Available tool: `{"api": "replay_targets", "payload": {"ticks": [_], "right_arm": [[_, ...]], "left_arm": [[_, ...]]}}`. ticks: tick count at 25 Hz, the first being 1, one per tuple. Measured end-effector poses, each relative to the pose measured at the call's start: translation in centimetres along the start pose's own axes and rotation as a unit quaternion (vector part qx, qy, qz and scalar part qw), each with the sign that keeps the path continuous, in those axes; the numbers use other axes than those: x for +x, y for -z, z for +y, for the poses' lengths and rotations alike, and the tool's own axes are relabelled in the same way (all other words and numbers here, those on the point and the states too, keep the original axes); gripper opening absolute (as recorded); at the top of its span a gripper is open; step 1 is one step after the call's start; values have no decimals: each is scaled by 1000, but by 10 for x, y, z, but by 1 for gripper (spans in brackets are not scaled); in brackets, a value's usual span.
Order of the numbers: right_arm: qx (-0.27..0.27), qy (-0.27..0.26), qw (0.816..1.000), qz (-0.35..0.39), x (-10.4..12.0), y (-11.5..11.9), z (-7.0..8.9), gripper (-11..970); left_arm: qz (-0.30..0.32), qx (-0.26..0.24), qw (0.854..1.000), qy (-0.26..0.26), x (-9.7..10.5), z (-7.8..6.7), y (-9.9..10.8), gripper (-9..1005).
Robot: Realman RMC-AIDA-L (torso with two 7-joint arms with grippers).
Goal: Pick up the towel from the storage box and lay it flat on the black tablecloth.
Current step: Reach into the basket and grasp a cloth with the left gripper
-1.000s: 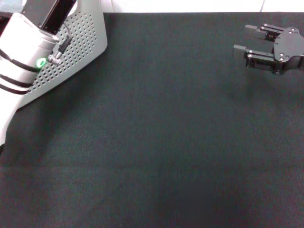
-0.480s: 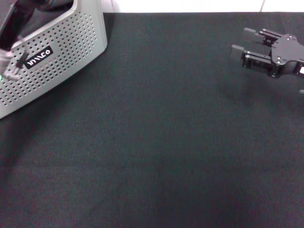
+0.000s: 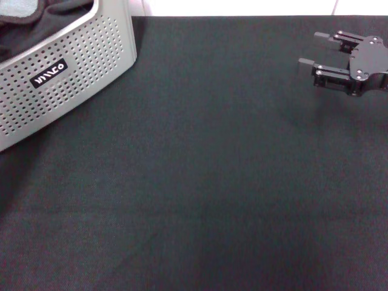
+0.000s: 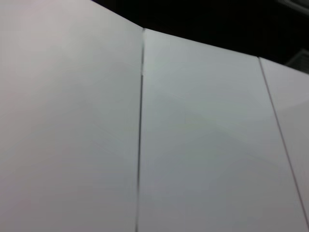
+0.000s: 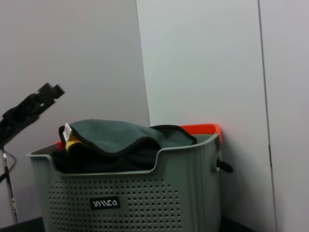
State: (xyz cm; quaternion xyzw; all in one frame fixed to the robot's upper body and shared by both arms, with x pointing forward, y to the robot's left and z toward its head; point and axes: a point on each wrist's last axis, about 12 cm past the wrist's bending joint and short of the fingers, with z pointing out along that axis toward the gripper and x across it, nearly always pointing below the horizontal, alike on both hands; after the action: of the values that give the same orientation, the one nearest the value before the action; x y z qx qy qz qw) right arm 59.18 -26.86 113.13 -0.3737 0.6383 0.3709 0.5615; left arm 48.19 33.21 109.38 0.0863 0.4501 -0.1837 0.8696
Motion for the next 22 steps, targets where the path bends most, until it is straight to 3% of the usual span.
{"api": "replay_targets", "payload": {"ticks": [4, 10, 22], "right_arm": [[11, 4, 1000, 5, 1, -3, -2, 707], [23, 17, 1000, 13, -1, -11, -7, 707], [49, 26, 998, 26, -3, -18, -17, 707]], "left_arm": [[6, 22, 999, -25, -1, -5, 6, 739], [4, 56, 995, -84, 4, -12, -8, 739], [-19, 44, 986, -163, 20, -28, -33, 738]]}}
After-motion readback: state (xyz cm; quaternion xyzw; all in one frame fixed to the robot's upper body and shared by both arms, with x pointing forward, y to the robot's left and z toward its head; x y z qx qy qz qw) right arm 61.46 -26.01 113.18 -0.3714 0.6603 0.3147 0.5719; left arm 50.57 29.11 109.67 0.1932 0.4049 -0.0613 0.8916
